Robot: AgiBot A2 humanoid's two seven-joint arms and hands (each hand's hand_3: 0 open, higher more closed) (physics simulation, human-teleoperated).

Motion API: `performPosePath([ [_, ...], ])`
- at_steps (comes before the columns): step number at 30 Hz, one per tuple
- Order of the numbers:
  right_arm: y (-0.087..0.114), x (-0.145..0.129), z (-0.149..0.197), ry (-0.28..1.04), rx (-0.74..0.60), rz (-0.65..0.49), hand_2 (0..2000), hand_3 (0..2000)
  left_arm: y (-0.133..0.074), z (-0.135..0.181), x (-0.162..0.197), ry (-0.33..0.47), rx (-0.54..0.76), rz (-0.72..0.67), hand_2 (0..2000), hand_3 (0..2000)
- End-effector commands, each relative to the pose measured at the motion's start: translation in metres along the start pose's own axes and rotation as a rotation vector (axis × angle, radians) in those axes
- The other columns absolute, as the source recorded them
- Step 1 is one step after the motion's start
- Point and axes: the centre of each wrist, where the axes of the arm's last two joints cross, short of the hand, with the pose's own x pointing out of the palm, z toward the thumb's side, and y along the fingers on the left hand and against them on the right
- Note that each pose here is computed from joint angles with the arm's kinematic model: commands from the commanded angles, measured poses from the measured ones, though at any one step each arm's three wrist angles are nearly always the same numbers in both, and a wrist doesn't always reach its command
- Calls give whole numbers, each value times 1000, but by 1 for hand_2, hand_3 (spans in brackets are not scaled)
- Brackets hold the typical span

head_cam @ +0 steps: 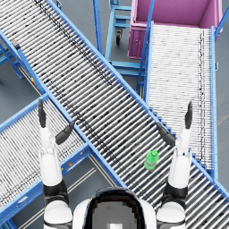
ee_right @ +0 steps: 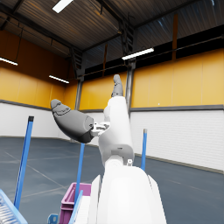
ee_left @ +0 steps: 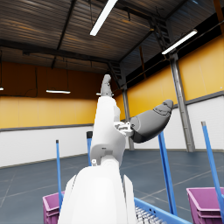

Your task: Pick up the oil and place it on the left assembly line, put the cola on the right, and keep Sprite still

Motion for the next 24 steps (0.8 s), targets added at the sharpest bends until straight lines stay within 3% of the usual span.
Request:
performPosePath([
  [1, -4, -2, 3, 3, -18, -5, 0, 0, 3, 3, -2, 3, 16, 7, 0, 0],
  [24, -9, -8, 14, 9, -64, -31, 0, 0, 10, 12, -7, 7, 60, 29, 0, 0],
])
